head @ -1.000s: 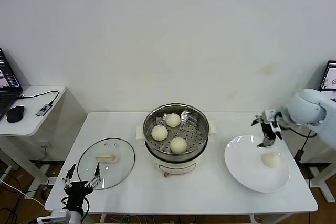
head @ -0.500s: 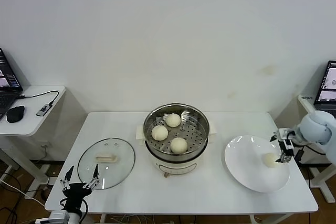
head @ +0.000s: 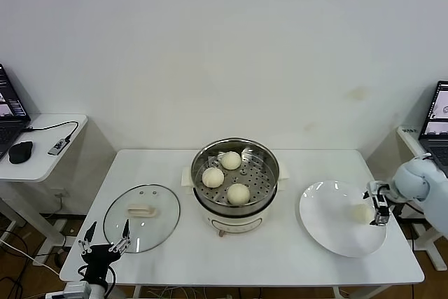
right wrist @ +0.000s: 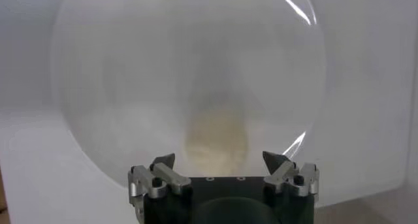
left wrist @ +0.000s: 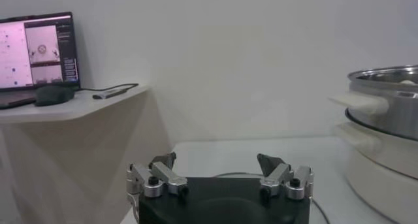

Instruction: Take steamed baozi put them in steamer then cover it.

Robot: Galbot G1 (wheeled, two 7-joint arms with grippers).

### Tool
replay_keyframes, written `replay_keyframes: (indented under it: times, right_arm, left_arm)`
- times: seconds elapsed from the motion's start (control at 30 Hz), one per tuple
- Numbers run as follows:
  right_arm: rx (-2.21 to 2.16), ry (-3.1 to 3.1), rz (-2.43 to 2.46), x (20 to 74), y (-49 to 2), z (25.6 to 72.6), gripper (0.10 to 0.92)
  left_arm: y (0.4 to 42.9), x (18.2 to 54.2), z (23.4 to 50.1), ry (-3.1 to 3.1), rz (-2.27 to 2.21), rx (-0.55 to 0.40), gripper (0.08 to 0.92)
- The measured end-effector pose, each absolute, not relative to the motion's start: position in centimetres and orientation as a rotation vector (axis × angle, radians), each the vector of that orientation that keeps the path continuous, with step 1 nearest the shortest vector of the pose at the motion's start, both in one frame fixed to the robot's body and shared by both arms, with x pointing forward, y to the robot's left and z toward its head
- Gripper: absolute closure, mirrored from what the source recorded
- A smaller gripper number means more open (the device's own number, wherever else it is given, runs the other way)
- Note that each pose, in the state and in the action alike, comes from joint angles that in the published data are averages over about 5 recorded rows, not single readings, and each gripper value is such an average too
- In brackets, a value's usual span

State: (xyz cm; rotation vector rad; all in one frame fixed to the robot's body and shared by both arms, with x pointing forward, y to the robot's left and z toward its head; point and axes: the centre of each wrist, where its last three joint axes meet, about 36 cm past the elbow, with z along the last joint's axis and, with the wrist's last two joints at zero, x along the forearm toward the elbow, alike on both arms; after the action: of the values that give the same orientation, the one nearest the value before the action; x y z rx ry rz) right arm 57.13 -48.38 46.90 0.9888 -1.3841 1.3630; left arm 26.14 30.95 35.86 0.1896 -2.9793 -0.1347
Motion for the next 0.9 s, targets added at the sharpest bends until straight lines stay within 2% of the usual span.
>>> replay_keyframes:
  times: [0.23,0.33,0.9]
  right_arm:
    - [0.981,-1.392,1.351,57.6,-47.5,45.5,0.204]
    - [0.975,-1.391,1.346,57.8,-47.3,45.2,0.23]
    - [0.967,-1.374,1.327,57.7,-47.3,45.4,0.48]
  left_arm:
    - [31.0,26.2,35.8,-2.979,-0.137,0.19,0.177]
    - [31.0,26.2,35.8,-2.977,-0.138,0.191,0.177]
    - [30.9,26.2,35.7,-2.976,-0.134,0.192,0.177]
